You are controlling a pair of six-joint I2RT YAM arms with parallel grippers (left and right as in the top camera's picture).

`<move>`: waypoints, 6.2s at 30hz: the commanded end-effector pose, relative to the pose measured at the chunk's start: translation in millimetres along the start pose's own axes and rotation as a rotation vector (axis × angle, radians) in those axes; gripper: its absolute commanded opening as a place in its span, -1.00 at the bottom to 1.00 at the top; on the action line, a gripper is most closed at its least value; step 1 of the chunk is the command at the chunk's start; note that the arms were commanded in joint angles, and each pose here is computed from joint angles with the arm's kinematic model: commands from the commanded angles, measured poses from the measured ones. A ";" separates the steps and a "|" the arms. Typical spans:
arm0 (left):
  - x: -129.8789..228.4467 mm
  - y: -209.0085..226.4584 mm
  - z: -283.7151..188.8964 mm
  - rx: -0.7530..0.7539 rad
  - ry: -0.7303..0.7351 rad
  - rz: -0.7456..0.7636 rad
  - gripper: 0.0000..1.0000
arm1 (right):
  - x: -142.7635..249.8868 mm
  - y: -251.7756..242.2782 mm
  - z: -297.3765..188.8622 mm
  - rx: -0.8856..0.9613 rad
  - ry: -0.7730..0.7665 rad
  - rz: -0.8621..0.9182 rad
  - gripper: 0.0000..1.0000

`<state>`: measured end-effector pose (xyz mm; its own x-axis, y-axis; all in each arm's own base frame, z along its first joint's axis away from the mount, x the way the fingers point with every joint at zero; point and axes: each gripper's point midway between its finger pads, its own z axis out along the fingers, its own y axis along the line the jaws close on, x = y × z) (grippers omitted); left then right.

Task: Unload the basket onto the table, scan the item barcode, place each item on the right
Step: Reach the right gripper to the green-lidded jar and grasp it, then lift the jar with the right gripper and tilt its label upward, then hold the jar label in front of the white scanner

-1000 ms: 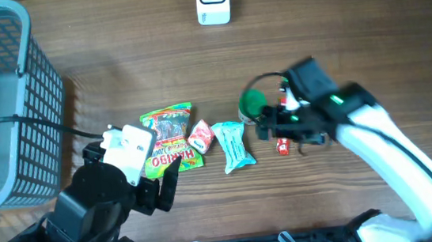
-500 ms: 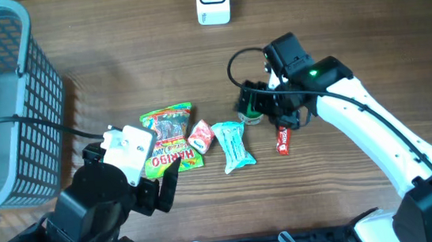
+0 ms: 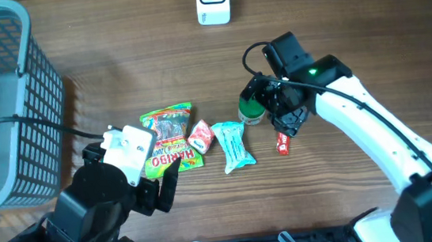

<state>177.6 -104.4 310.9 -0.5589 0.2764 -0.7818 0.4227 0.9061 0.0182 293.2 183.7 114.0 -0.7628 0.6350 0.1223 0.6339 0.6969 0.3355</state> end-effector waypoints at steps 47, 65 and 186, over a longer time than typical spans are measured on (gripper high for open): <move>0.7 0.0 -0.2 0.002 0.001 0.018 1.00 | -33.7 -20.9 133.5 0.358 0.012 0.035 0.43; 0.7 0.0 -0.2 0.002 0.001 0.018 1.00 | 5.0 18.6 76.7 0.059 0.468 -0.390 -0.01; 0.7 0.0 -0.2 0.002 0.001 0.018 1.00 | -258.8 145.3 -69.5 0.685 -1.369 -0.526 0.10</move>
<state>177.6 -104.4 310.9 -0.5591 0.2766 -0.7816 0.4227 0.9061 0.0183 586.4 149.6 123.9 -0.5691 -0.3687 -0.7350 0.3224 0.7222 -0.6119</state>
